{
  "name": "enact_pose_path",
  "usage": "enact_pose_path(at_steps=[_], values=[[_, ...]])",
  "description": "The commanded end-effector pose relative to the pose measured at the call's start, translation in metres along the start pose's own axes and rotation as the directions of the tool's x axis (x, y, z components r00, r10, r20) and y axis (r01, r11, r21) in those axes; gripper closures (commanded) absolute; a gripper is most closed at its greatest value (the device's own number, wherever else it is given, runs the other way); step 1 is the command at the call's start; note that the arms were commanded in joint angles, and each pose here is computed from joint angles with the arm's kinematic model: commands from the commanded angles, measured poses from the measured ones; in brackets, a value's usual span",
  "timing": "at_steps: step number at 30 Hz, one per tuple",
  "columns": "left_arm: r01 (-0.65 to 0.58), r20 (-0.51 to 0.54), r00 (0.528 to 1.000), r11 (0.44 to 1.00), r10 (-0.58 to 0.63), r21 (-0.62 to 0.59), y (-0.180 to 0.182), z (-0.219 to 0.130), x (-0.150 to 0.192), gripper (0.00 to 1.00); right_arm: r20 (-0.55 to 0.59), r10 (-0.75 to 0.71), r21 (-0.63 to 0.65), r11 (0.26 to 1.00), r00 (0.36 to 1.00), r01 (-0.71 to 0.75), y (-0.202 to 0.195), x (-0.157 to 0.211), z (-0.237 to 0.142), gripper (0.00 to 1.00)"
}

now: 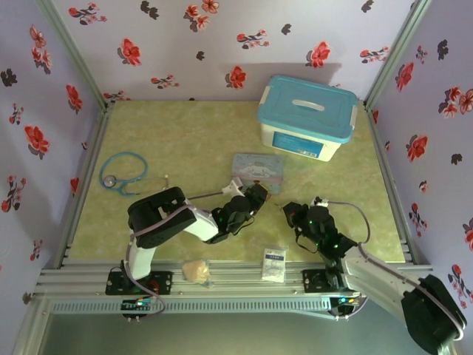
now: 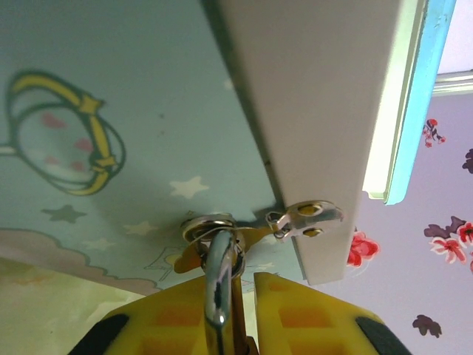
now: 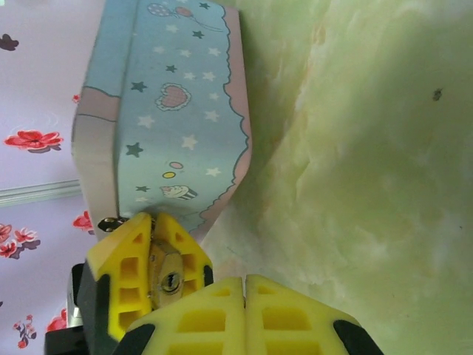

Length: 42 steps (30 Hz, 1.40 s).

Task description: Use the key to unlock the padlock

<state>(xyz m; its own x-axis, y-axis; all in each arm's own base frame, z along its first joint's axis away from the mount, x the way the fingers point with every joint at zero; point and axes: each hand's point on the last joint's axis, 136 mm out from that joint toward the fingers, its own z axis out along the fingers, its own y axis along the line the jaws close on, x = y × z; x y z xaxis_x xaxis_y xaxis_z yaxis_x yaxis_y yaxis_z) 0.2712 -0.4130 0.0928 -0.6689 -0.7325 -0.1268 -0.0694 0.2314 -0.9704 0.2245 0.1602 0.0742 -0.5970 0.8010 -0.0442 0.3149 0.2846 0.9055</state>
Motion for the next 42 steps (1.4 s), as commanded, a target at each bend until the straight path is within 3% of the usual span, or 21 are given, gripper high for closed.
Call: enact_pose_path(at_steps=[1,29,42], values=[[0.072,0.013,0.997,0.992,-0.074,0.108,-0.032,0.002,-0.001,1.0,0.006,-0.023,-0.077,0.997,1.0,0.024,0.019,0.0,0.002,1.0],[0.092,0.008,0.996,0.993,-0.093,0.078,-0.018,0.005,0.004,1.0,0.003,-0.066,-0.133,0.989,0.998,0.066,0.043,0.0,0.007,1.0],[0.104,0.01,0.994,0.991,-0.105,0.09,-0.022,0.004,0.003,1.0,0.003,-0.046,-0.127,0.991,0.999,0.046,0.036,0.0,0.012,1.0]])
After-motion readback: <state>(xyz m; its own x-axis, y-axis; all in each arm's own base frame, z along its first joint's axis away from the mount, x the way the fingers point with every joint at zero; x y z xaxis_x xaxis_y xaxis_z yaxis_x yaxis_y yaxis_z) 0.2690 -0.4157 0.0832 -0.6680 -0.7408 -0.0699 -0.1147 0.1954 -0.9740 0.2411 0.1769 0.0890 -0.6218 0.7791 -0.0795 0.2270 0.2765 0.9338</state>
